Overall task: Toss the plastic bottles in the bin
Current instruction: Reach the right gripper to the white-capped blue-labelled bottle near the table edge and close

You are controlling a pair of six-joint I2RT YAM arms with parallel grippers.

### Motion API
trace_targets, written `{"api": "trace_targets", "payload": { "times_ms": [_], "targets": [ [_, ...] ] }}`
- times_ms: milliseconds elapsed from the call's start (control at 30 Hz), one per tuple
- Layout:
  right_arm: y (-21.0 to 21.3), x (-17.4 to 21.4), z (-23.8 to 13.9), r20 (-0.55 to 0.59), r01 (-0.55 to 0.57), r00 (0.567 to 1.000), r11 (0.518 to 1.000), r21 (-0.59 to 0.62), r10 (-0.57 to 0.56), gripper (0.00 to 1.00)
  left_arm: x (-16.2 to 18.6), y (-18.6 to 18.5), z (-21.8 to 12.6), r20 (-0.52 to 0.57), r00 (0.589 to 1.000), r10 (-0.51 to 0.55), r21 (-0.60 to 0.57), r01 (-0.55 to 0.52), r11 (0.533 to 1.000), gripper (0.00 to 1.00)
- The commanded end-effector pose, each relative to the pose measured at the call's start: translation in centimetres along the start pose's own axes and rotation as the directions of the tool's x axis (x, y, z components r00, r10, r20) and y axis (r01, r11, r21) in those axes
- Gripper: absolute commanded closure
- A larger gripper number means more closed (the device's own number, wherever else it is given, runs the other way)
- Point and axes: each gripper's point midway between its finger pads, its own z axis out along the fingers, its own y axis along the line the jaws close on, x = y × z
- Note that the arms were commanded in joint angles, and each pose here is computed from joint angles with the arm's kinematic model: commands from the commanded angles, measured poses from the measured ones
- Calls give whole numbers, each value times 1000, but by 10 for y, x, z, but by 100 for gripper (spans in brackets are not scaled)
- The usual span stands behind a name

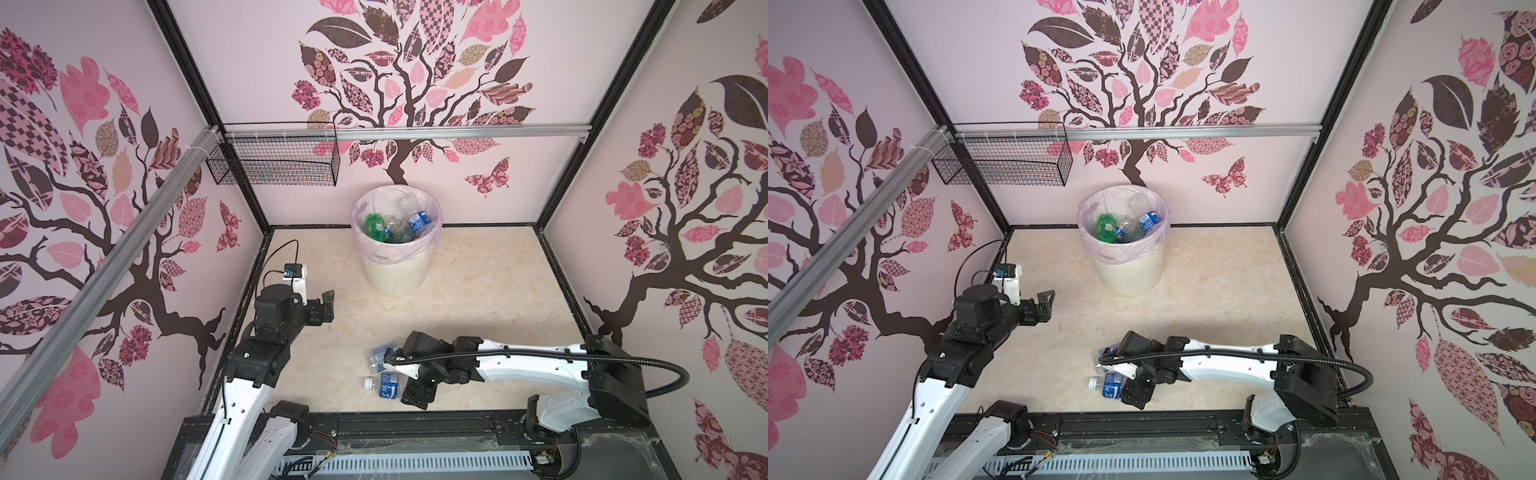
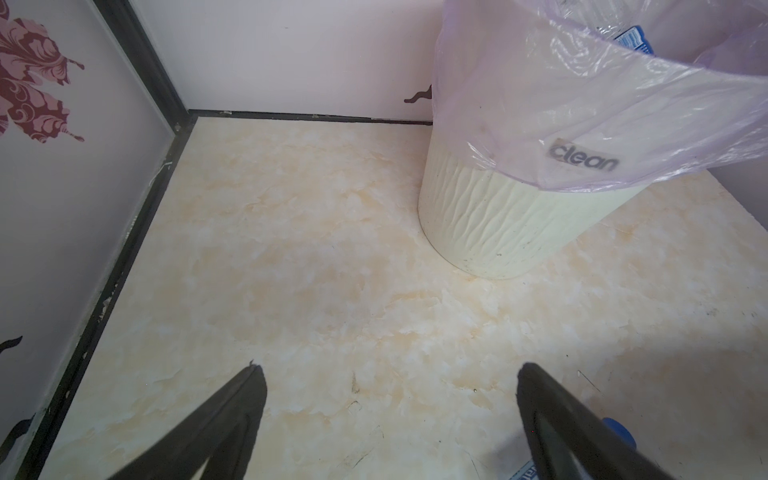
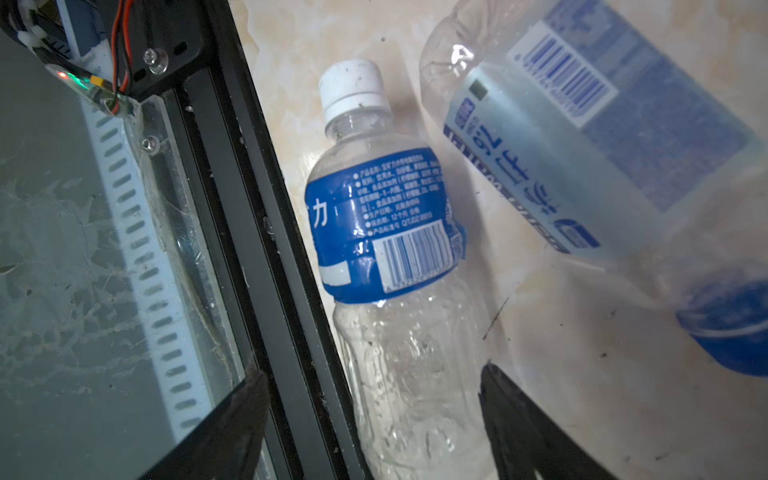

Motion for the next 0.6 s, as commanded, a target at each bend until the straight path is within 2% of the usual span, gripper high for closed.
{"api": "trace_targets", "payload": {
  "times_ms": [0, 333, 567],
  "targets": [
    [3, -18, 4, 31, 32, 999, 999, -1, -32, 19, 3, -1, 5, 1, 1000, -9, 15, 9, 1000, 2],
    [-1, -19, 30, 7, 56, 998, 998, 17, -56, 21, 3, 0, 6, 2, 1000, -20, 21, 20, 1000, 2],
    [-9, -12, 48, -59, 50, 997, 998, 49, -47, 25, 3, 0, 7, 1, 1000, -26, 26, 26, 999, 2]
  ]
}}
